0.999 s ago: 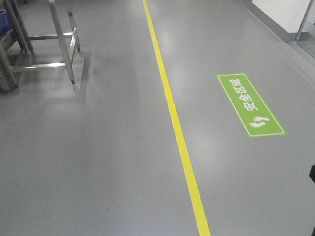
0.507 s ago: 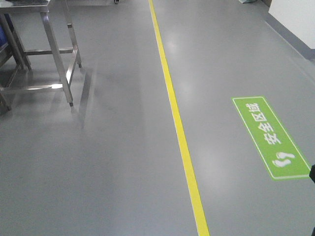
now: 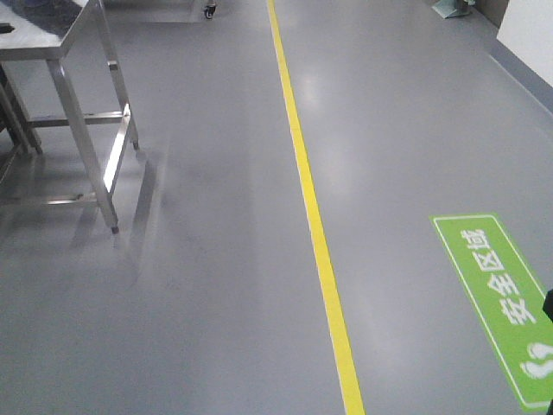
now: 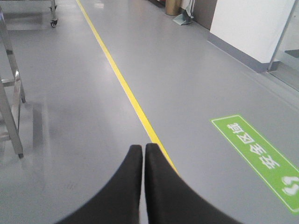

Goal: Move and align brake pads A on conveyor
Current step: 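Drive along the yellow floor line past the green floor sign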

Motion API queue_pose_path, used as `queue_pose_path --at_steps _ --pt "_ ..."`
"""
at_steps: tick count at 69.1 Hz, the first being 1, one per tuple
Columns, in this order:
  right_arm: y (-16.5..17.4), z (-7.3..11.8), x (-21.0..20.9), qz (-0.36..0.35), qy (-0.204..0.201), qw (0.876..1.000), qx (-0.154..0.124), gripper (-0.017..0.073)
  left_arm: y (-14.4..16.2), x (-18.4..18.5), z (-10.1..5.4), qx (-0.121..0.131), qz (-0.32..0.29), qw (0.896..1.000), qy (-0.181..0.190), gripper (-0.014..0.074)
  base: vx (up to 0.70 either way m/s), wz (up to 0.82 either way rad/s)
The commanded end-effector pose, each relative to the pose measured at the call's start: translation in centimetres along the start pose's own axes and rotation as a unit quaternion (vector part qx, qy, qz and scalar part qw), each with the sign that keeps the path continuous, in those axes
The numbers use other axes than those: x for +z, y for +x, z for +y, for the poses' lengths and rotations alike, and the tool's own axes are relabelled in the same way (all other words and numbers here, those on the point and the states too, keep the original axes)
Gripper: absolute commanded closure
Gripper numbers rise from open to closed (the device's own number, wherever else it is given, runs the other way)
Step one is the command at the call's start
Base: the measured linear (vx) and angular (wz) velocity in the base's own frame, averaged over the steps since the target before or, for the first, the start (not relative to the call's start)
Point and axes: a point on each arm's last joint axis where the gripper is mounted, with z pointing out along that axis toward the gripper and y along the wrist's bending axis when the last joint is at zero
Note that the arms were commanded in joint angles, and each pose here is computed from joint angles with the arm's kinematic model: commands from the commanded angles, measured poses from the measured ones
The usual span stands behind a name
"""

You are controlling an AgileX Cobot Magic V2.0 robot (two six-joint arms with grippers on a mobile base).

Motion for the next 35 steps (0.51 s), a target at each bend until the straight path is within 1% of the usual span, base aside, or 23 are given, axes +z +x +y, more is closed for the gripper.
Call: queue_pose_path --at_steps 1,35 --pt "-1.46 -0.01 -0.22 -0.045 0.0 0.999 -0.005 0.0566 -1.37 -0.25 -0.22 0.0 -0.044 0.999 0.01 0.0599 0.62 0.02" --pt "-1.46 -0.01 -0.22 -0.045 0.0 0.999 -0.005 0.0566 -1.37 -0.25 -0.22 0.0 -0.044 0.999 0.01 0.0599 0.61 0.02"
